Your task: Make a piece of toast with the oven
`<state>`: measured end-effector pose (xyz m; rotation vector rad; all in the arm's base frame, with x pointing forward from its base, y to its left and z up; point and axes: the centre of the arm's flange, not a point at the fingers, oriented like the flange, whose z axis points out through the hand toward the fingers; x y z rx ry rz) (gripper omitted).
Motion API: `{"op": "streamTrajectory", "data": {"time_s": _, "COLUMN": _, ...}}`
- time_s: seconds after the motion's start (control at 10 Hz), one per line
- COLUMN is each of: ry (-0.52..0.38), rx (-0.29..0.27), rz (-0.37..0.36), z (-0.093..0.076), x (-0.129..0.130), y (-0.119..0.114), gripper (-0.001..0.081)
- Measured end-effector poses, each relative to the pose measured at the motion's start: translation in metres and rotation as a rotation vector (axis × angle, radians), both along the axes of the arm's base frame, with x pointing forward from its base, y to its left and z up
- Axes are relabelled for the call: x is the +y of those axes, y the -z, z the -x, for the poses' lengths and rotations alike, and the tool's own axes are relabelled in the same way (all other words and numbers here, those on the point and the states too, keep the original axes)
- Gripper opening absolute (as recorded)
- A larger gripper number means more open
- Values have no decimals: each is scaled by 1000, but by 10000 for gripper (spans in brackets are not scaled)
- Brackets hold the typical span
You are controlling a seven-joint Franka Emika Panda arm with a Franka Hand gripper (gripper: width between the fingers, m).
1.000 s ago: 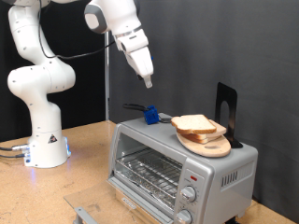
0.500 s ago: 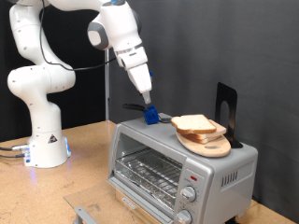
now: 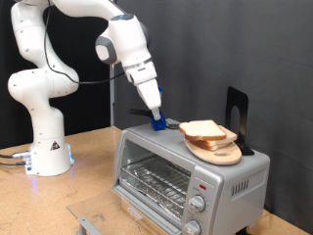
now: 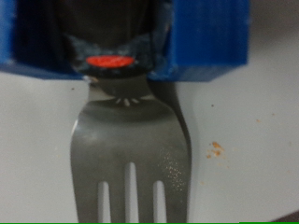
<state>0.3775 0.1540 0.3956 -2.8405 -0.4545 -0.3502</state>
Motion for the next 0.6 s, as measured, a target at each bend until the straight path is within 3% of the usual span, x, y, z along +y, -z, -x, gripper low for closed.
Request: {"op": "streamTrajectory", "data": {"time_s": 0.6, "ry": 11, "rx": 25, "rz": -42, "z": -3, "x": 6, "y": 20, "gripper": 808}}
